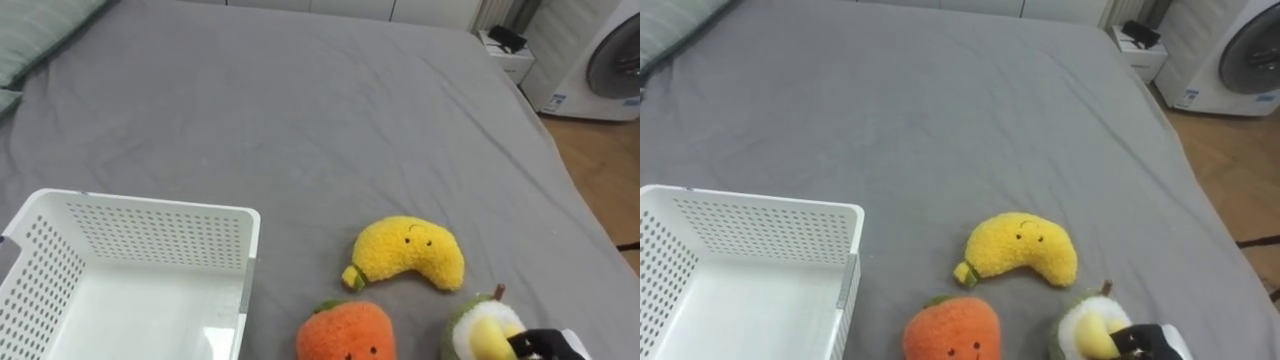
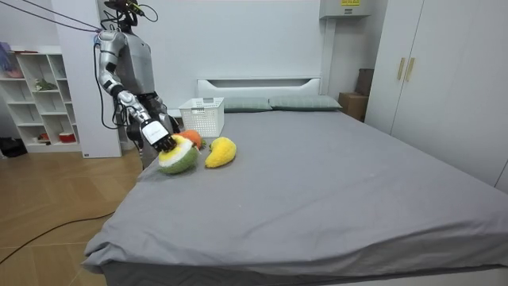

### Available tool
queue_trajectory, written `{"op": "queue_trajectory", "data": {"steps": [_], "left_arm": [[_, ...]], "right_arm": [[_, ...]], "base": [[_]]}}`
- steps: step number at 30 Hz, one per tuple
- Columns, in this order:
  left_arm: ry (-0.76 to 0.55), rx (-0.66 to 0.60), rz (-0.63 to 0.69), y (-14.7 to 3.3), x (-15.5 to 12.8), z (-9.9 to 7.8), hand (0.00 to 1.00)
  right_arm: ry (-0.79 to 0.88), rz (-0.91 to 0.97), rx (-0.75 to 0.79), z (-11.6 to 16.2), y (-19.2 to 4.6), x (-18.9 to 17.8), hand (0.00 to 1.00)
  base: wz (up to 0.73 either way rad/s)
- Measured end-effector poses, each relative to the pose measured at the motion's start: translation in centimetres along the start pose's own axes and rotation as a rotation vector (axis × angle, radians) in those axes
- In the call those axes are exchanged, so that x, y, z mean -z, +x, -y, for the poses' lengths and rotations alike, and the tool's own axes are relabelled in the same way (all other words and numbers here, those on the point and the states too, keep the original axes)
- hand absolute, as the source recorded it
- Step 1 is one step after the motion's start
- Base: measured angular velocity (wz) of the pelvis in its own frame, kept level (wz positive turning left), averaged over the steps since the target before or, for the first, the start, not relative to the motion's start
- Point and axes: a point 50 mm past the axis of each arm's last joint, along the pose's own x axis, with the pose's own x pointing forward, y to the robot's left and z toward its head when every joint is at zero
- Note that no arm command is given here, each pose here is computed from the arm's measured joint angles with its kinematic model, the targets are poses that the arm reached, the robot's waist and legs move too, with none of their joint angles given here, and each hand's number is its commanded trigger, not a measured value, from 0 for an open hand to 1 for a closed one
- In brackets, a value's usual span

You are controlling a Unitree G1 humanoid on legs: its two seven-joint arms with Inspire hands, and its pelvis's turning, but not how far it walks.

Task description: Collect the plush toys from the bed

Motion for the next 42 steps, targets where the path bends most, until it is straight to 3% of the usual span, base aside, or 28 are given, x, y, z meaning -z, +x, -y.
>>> {"op": "queue_trajectory", "data": {"steps": [12, 22, 42], "left_arm": [[-0.014, 0.001, 0.004, 0.0, -0.2, -0.1, 0.0], [-0.016, 0.021, 0.01, 0.0, -0.4, 0.2, 0.0], [-0.03, 0.034, 0.044, 0.1, -1.9, 0.4, 0.0]], "right_arm": [[0.005, 0.331, 0.135, 3.6, -1.8, -7.6, 1.0], [0.002, 0.567, 0.14, 5.2, -4.1, -13.3, 1.0], [-0.019, 0.76, 0.111, 5.3, -5.2, -19.5, 1.0]], "base": [[-0.01], [-0.06], [0.04]]}}
